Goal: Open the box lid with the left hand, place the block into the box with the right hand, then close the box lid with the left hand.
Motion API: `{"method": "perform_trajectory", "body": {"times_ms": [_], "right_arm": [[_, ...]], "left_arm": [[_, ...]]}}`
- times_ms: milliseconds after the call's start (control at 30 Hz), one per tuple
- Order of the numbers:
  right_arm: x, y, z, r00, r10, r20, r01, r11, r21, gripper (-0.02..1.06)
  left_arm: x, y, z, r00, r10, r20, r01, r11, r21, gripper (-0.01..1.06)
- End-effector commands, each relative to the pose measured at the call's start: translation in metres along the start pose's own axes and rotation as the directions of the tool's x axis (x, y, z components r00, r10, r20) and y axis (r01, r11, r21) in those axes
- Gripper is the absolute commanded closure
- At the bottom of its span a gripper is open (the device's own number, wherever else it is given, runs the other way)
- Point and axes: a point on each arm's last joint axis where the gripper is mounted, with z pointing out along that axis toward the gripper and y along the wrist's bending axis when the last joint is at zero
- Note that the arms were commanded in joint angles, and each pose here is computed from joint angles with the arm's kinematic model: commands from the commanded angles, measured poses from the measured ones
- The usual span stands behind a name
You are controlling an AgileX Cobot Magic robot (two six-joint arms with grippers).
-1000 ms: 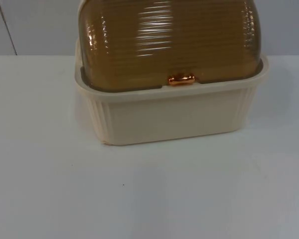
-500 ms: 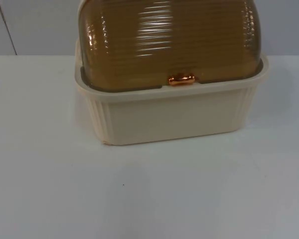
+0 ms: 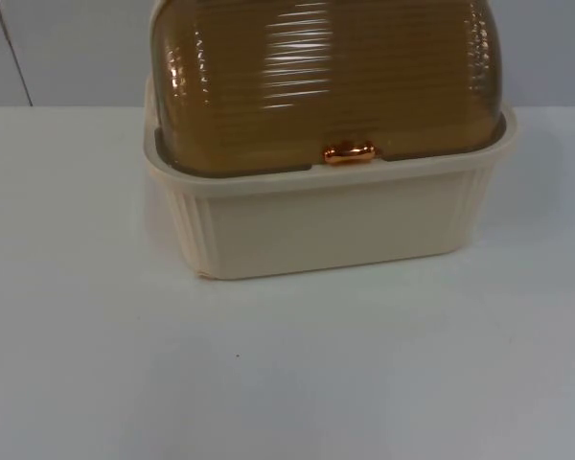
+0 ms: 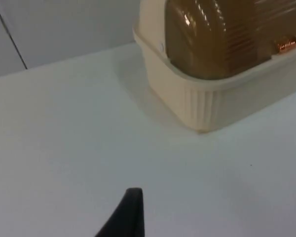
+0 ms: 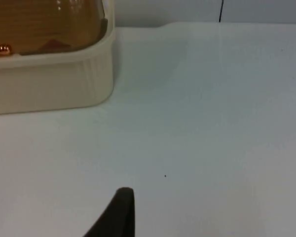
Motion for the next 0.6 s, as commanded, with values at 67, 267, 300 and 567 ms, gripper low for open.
{"method": "perform_trajectory", "body": {"times_ms": [67, 267, 300, 567], "right_arm": [[0.005, 0.0, 0.007, 1.0, -0.001, -0.005, 0.001, 1.0, -0.001, 0.0], [0.005, 0.0, 0.007, 1.0, -0.002, -0.003, 0.002, 1.0, 0.001, 0.0], [0.005, 0.0, 0.007, 1.0, -0.002, -0.003, 0.002, 1.0, 0.001, 0.0], [0.005, 0.0, 0.007, 1.0, -0.002, -0.003, 0.002, 1.0, 0.001, 0.0]], "left_arm": [[0.009, -0.001, -0.003, 1.0, 0.0, 0.004, 0.0, 1.0, -0.011, 0.01], [0.019, 0.0, -0.005, 0.999, -0.042, 0.024, 0.043, 0.998, -0.042, 0.01], [0.022, 0.0, -0.005, 0.999, -0.042, 0.027, 0.043, 0.998, -0.041, 0.01], [0.029, -0.001, -0.011, 0.999, -0.03, 0.036, 0.032, 0.998, -0.054, 0.01]]}}
